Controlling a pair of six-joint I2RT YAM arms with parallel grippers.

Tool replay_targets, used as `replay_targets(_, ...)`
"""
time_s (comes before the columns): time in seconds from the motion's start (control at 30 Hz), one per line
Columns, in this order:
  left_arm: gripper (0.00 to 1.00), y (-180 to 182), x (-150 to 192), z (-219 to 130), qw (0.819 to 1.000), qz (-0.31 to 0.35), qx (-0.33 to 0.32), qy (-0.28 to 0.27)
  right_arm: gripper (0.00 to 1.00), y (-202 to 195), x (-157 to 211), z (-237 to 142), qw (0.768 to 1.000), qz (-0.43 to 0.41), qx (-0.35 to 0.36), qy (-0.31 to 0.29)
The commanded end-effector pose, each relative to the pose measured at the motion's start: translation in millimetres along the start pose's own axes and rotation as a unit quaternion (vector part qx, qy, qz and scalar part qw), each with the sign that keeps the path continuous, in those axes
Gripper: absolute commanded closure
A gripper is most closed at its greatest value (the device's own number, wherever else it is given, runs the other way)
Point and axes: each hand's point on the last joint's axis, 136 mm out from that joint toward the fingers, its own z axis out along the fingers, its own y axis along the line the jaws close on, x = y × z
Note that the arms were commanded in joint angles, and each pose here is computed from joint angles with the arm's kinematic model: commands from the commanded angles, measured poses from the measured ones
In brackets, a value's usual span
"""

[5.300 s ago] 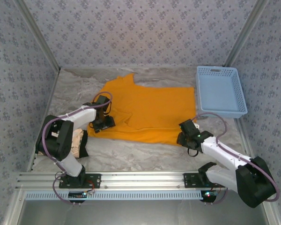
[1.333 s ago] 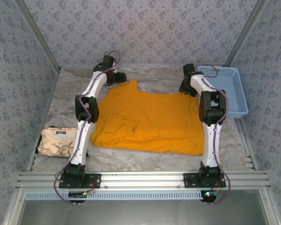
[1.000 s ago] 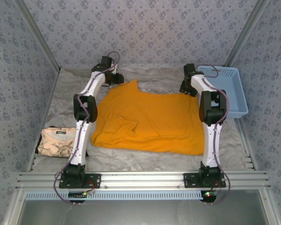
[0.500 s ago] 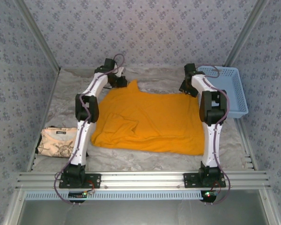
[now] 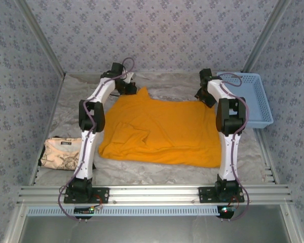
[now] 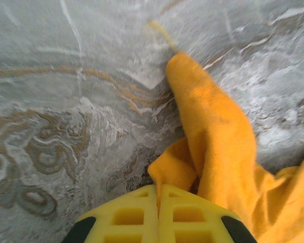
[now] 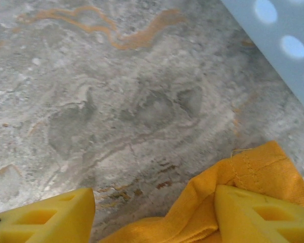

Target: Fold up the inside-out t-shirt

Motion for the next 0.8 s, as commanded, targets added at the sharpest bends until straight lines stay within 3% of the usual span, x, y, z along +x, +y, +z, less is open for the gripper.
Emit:
replay_targets(0.0,1.0,-23.8,-43.7,-54.1,0.997,0.036,0.011,-0.072,0.35,-8.4,-5.1,-23.5,0.999,0.025,0.033,-0.02)
replay_targets(0.27,1.0,-33.0,-50.5,-72.5,0.994,0.059,0.018,-0.092,0.34,-6.1,-31.9,-53.4,0.995,-0.015,0.06,-0.082)
replay_targets(0.37,1.0,-31.8,-47.9,-70.8,0.994,0.062,0.017,-0.089,0.33,-4.8,-29.9,-55.1,0.996,-0.012,0.055,-0.076)
replay_targets(0.63,1.0,-27.5,-37.6,-62.7,0.995,0.061,0.019,-0.072,0.34,3.5,-13.8,-18.5,0.998,-0.001,0.051,-0.036)
replay_targets(0.77,1.0,-16.4,-31.2,-54.4,0.996,0.058,0.01,-0.062,0.41,1.8,-13.4,-0.1,0.997,0.001,0.065,-0.032)
